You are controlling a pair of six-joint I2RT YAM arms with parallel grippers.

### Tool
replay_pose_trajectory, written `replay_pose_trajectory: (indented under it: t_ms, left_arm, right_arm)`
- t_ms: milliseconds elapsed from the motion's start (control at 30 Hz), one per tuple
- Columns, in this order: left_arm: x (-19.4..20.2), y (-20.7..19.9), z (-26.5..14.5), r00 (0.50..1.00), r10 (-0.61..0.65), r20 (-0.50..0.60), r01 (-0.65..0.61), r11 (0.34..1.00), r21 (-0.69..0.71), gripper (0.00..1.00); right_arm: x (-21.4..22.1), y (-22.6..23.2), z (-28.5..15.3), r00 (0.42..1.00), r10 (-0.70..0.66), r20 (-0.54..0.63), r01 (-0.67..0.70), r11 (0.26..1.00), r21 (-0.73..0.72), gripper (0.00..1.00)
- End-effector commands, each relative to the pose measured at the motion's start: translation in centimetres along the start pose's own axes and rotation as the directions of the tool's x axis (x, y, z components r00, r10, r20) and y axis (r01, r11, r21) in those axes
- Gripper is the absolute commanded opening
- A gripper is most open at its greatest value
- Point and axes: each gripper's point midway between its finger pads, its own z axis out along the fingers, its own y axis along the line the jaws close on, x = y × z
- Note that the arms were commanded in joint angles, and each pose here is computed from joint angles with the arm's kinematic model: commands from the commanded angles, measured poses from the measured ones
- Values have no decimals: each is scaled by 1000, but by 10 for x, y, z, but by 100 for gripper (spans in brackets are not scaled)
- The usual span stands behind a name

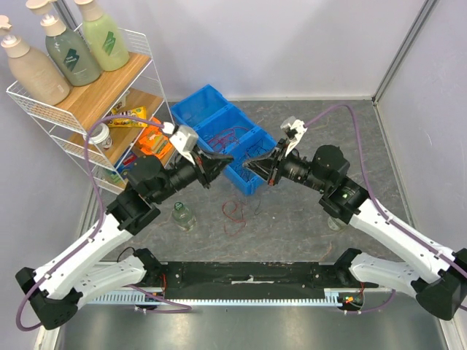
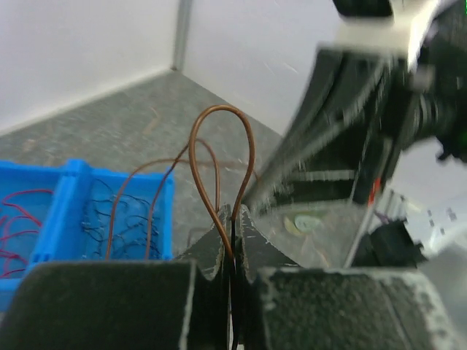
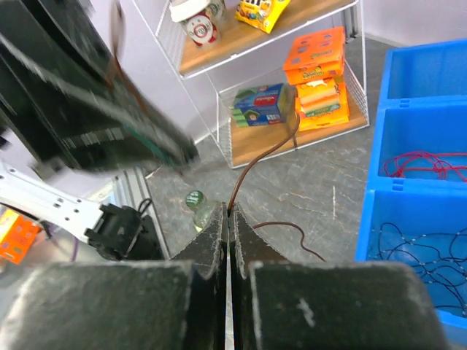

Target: Untangle the cables

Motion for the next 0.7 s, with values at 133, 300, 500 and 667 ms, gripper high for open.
replay_pose_trajectory:
  t_ms: [133, 300, 500, 667]
  left_arm:
    - [5, -37, -4, 986, 127, 106, -150, 956, 252, 7]
    - [13, -21, 5, 989, 133, 64, -142, 974, 175, 16]
    - [19, -26, 7, 992, 113, 58, -123, 971, 203, 29]
    - [16, -33, 5, 990, 100, 96, -121, 962, 246, 15]
  right_arm:
    - [-43, 34, -6, 992, 130, -11, -130, 982, -134, 0]
    - [-49, 43, -4, 985, 170, -27, -172, 969, -178, 0]
    - [-58, 49, -2, 973, 231, -1, -226, 951, -211, 0]
    - [-54, 40, 1, 970, 244, 13, -238, 954, -181, 0]
